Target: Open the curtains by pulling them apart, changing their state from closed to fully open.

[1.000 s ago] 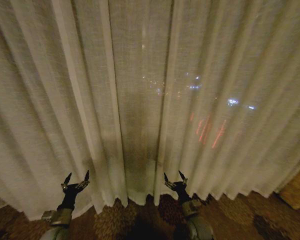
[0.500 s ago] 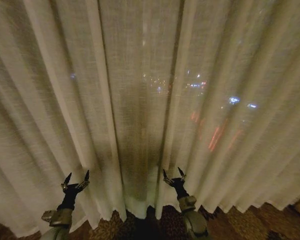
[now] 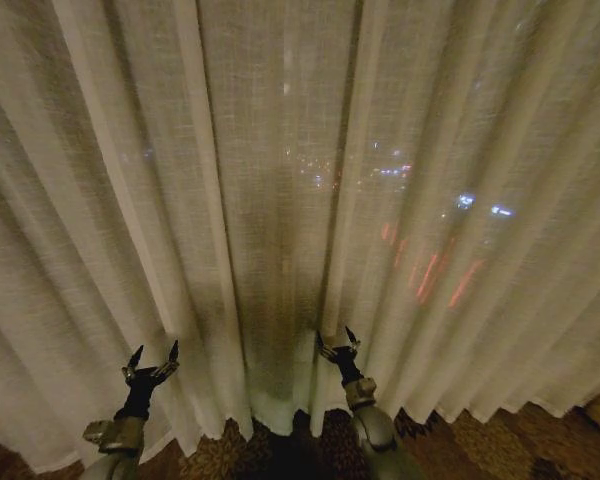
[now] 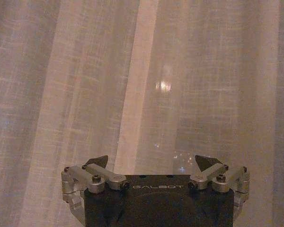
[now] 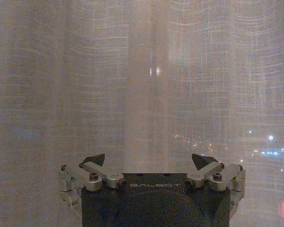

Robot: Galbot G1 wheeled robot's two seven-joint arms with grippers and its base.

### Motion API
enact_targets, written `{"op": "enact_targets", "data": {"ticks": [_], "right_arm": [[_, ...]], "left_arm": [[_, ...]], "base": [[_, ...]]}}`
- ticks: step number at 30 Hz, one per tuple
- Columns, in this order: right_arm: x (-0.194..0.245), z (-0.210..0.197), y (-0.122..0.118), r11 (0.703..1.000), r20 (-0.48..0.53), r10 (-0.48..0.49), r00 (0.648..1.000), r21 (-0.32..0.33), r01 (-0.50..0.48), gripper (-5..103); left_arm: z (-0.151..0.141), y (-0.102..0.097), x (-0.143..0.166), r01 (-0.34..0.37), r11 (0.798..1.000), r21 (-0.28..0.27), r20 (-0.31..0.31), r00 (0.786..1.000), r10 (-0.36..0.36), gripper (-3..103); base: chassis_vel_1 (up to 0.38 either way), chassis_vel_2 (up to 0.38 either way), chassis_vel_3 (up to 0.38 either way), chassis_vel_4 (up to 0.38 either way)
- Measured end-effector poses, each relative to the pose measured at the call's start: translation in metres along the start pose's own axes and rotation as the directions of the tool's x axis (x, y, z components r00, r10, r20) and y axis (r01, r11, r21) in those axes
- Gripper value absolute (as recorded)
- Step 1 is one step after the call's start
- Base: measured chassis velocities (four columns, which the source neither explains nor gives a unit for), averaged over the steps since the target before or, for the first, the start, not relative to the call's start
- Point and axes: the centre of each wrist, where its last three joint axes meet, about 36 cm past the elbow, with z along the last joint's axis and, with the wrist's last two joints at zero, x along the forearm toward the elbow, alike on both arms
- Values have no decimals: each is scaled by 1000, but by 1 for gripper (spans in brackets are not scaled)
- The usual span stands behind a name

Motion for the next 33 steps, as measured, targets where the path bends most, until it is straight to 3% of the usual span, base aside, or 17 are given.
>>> {"op": "enact_targets", "data": {"ticks": [9,13,17,20,23,26,29,33], "right_arm": [[-64,3,6,999,-15,31,999,-22,-31,100],[-81,2,3,999,-11,42,999,-11,-42,103],[-83,1,3,999,-7,42,999,-10,-42,99],[-82,0,4,999,0,35,999,-11,-35,77],[-81,-1,4,999,4,30,1000,-11,-30,73],[-78,-4,3,1000,13,19,1000,-20,-19,56],[-76,-4,1,1000,15,15,1000,-23,-14,51],[-71,0,1,1000,13,11,1000,-24,-11,34]], "left_arm": [[0,0,0,0,1000,0,0,1000,0,100],[0,0,0,0,1000,0,0,1000,0,100],[0,0,0,0,1000,0,0,1000,0,100],[0,0,0,0,1000,0,0,1000,0,100],[0,0,0,0,1000,0,0,1000,0,100],[0,0,0,0,1000,0,0,1000,0,100],[0,0,0,0,1000,0,0,1000,0,100],[0,0,0,0,1000,0,0,1000,0,100]], "base": [[0,0,0,0],[0,0,0,0],[0,0,0,0],[0,0,0,0],[0,0,0,0],[0,0,0,0],[0,0,0,0],[0,0,0,0]]}}
